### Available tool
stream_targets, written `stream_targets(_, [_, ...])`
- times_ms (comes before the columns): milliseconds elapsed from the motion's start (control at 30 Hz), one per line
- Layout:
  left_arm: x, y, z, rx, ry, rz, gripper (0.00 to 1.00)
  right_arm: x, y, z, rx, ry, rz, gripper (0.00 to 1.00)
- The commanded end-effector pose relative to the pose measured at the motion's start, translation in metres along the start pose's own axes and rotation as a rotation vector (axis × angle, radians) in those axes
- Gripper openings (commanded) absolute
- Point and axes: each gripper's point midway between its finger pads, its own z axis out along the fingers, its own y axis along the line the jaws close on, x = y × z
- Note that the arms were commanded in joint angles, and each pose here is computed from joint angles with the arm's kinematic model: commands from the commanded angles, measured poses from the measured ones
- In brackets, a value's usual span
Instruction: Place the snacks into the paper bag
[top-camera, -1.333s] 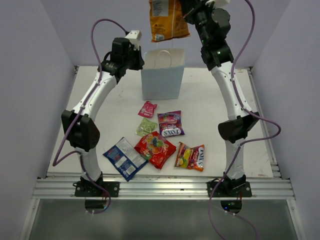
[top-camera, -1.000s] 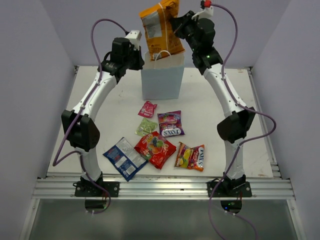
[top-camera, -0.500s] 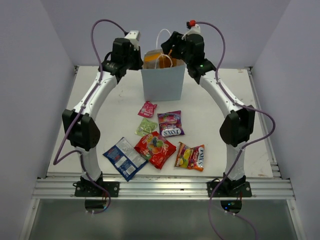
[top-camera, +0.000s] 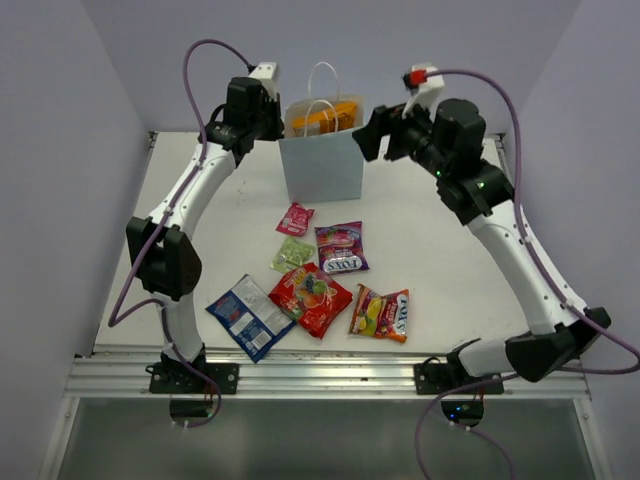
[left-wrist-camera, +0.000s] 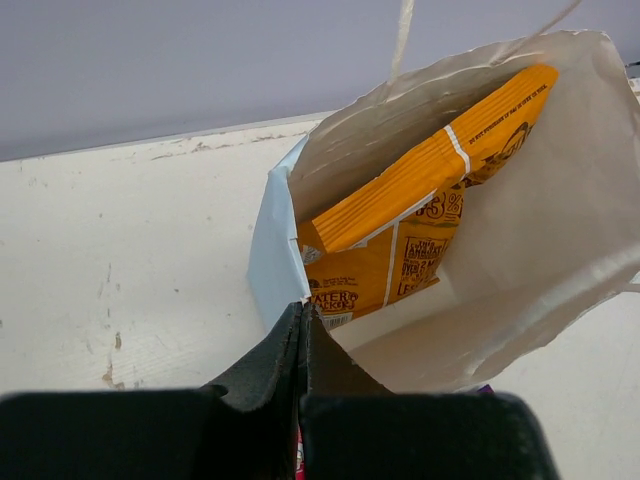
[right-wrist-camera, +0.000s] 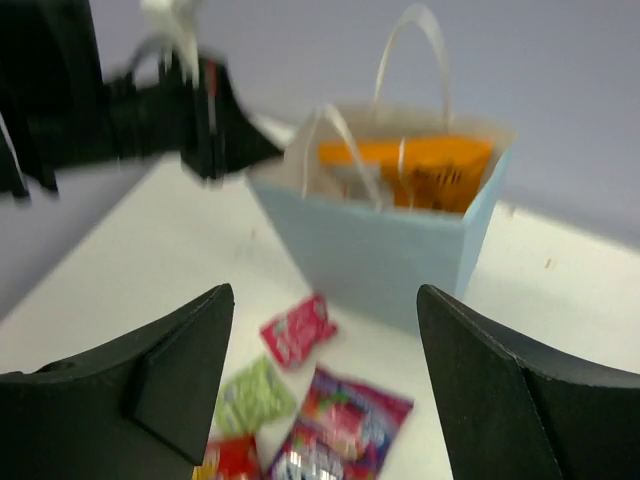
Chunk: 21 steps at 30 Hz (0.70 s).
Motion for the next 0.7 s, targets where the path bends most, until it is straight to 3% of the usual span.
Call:
stream_targets(0, [-0.020,-0.002,-0.008,-0.009,-0.054,-0.008,0.00,0.153,0.010,-0.021,-0.117,0.449,-0.071,0.78])
stream_targets(133, [-0.019,-0.003,-0.013,-0.010,-0.041,-0.008,0.00,0.267,0.031,-0.049,-0.236,0.752,-0.095,0.77])
stream_targets(267, [-0.017,-0.002,-0.021,-0.012,-0.040,-0.013,0.00,0.322,0.052,-0.058,-0.325,0.889,-0.078,0.75])
stream_targets(500, [-0.005,0.001,-0.033,-0.020,-0.017,-0.009,0.00,0.381,0.100,-0.074,-0.465,1.061,-0.107,0.74])
stream_targets(667, [-0.002,0.002,-0.032,-0.026,-0.005,0.008,0.00,0.387,0.116,-0.079,-0.503,1.086,-0.130,0.74])
